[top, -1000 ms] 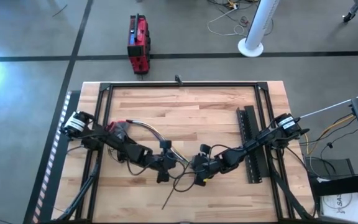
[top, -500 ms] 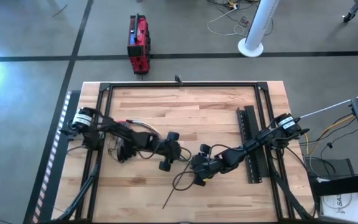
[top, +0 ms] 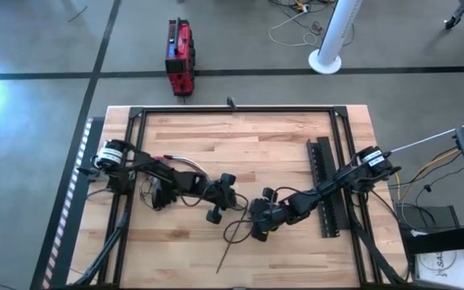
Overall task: Ziptie cables
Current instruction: Wrap the colored cable wires with the black zip tie
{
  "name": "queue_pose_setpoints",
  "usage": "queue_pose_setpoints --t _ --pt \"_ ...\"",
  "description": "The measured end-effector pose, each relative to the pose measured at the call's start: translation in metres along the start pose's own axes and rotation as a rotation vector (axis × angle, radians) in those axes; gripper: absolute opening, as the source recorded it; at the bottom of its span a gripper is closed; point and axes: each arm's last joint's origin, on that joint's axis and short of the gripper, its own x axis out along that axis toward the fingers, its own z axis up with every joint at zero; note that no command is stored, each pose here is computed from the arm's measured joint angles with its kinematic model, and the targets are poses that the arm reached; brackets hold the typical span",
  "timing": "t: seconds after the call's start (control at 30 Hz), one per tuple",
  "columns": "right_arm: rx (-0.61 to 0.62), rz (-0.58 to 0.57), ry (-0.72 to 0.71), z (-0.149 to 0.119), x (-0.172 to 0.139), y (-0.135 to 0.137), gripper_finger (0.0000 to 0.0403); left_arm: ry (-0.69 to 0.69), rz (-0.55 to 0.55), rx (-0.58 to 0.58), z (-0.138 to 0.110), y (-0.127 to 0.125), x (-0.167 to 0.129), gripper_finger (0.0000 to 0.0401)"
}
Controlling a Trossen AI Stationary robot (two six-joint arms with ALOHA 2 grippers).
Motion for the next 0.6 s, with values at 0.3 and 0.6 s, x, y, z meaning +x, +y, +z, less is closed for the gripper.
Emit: queue_pose_setpoints --t 0.3,0.6 --pt "0.009 0.028 -0.014 -0.0013 -0.0081 0.0080 0.0157 0.000 -0.005 -0.028 -0.0005 -0.0006 0.0005 0.0031" --pt "-0.167 -0.108 -0.088 0.0009 -0.0075 0.0031 0.0149 0.004 -0.009 -0.025 -0.0008 -0.0026 0.0007 0.0008"
